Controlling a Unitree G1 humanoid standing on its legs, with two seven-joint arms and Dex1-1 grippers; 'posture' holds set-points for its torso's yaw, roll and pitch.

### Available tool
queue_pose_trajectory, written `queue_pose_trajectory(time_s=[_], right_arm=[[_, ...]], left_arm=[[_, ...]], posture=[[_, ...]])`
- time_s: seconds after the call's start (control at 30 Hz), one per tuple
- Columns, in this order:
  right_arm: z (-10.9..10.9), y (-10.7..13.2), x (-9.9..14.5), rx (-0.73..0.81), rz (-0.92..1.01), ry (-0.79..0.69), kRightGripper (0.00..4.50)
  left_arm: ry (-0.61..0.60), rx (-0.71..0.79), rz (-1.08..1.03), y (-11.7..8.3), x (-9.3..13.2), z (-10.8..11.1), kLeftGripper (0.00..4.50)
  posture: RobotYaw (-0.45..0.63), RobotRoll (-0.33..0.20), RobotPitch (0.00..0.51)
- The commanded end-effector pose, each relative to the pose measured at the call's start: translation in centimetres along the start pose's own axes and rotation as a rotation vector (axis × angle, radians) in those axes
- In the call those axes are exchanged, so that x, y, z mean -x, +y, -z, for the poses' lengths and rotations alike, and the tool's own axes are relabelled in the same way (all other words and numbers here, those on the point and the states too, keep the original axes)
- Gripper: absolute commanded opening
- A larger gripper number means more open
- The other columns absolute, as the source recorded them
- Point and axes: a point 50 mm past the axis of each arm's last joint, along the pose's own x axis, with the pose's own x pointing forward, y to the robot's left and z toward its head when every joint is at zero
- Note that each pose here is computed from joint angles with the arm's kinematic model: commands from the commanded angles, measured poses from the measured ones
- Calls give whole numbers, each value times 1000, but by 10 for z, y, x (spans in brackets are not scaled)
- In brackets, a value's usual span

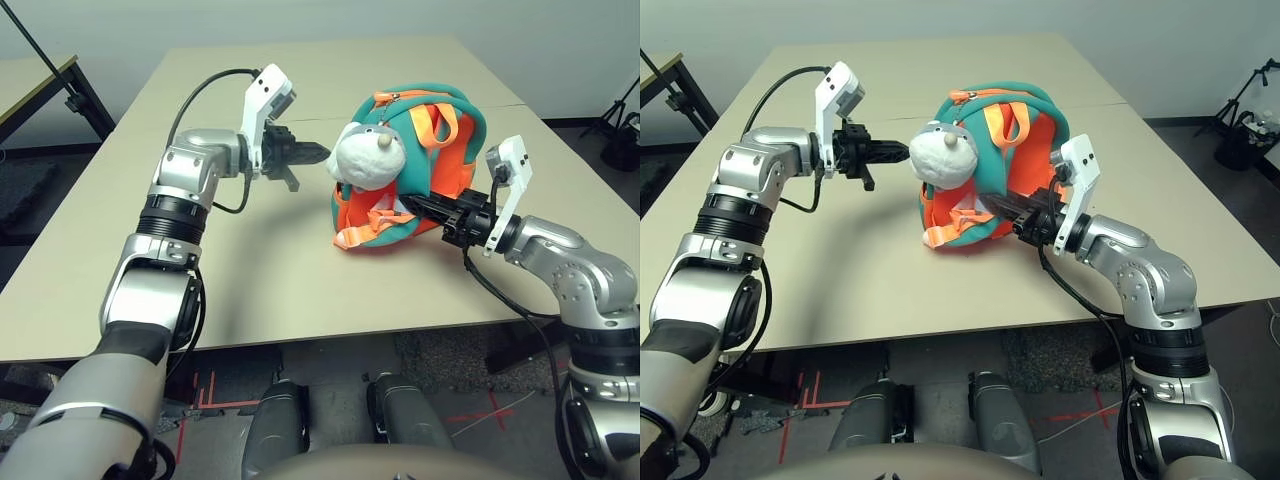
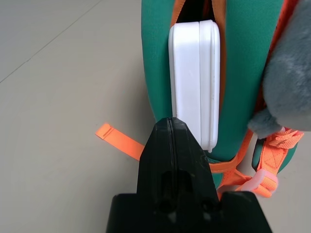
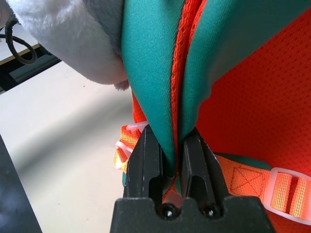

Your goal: Put the pencil case into the backpack and zip it.

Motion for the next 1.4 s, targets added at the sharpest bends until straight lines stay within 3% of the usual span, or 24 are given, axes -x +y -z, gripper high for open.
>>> queue_pose_trajectory(time_s=[0.03,0.27,1.03,1.4], right_arm=[[1,7,-3,0,-42,2,212],[0,7,-5,2,-49,1,211],[1,9,-6,-1,-40,-10,198],[3,9,-9,0,-45,-5,197]], left_arm=[[3,-49,4,-1,0,-11,0],[-6,-44,11,-2,-2,-12,0],[-33,21,107,-17,-51,-12,0],[-32,15,127,-17,-45,-14,0]], posture=[[-143,0,21],[-136,0,18],[-159,0,18],[-151,0,15]])
